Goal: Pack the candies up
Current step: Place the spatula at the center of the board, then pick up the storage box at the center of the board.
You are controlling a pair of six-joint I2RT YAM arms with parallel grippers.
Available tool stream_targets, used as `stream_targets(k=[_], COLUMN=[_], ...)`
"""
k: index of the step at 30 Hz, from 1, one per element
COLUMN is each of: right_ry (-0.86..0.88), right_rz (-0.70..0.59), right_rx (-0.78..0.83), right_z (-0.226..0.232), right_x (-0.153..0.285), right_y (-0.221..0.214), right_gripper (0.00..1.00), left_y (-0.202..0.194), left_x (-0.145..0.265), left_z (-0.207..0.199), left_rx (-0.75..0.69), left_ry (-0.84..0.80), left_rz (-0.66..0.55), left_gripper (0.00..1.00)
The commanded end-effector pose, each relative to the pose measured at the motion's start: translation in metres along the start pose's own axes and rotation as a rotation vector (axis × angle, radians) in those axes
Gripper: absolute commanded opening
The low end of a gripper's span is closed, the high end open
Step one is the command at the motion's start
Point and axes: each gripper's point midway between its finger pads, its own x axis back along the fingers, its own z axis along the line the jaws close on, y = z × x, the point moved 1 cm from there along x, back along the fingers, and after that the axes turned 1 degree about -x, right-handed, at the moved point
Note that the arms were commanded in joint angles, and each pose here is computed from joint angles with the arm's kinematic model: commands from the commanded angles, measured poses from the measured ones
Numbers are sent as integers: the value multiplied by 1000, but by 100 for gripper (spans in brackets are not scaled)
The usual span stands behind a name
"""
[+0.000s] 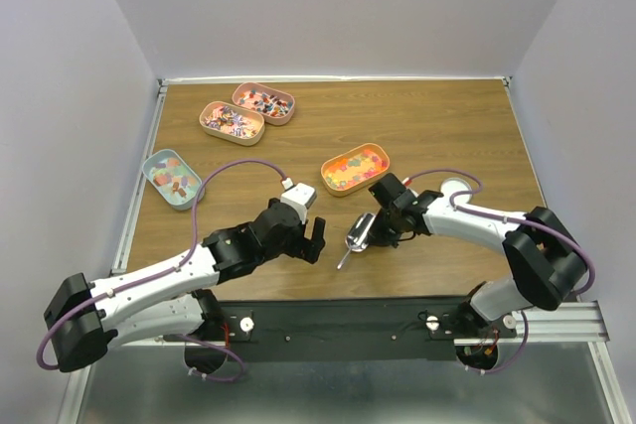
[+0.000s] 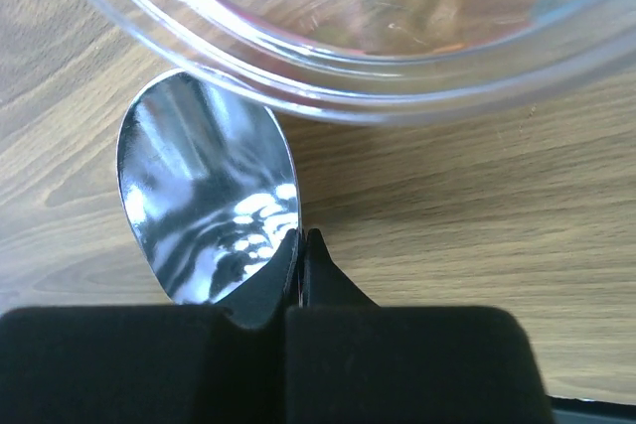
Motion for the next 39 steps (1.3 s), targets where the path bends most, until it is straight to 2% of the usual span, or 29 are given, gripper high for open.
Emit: stream_targets(k=[1,4,10,11,13,14,16,23,24,26,27,32,34,35,36,38,39], right_ry=[-63,-86,-85,-81,-61,-57,-31,70,87,100,92,108,88,106,100,96,94], right_rz=[-24,-13,-17,-20,-27,-27,-27,-81,-96,-117,-132,-275,-332,-362,-374,-421,-434], right_rx=[51,82,148,162,175,196,227,345,360,407,422,471,474,476,478,479,477], right_z=[-9,-11,-8,-8,-5,-5,1,15,16,16,13,6,0,0,-4,-7,-9], right_x=[-4,-11,-12,-11,-6,-4,1,38,46,56,59,88,93,100,100,107,108], right_y=[6,5,8,8,10,10,11,19,21,24,26,46,54,58,59,65,67], right_gripper=[1,2,25,33,40,48,52,76,78,85,86,94,94,94,94,95,95], left_y=[10,12,23,27,31,36,40,76,90,94,110,123,139,131,146,139,156], left_x=[-1,-4,-5,-5,-7,-7,-11,-33,-34,-48,-49,-92,-103,-119,-124,-145,-149], left_z=[6,9,22,25,27,27,28,40,42,50,48,56,56,61,61,67,67], left_rx=[31,34,52,58,54,53,36,-69,-105,-147,-187,-296,-318,-359,-367,-405,-409], left_ry=[55,73,151,166,178,187,194,208,207,217,214,186,185,184,185,164,157], left_rz=[-39,-49,-95,-108,-117,-130,-134,-120,-133,-92,-108,-18,-23,24,8,62,40], left_gripper=[96,99,99,99,99,99,99,98,98,99,98,95,94,92,90,86,82])
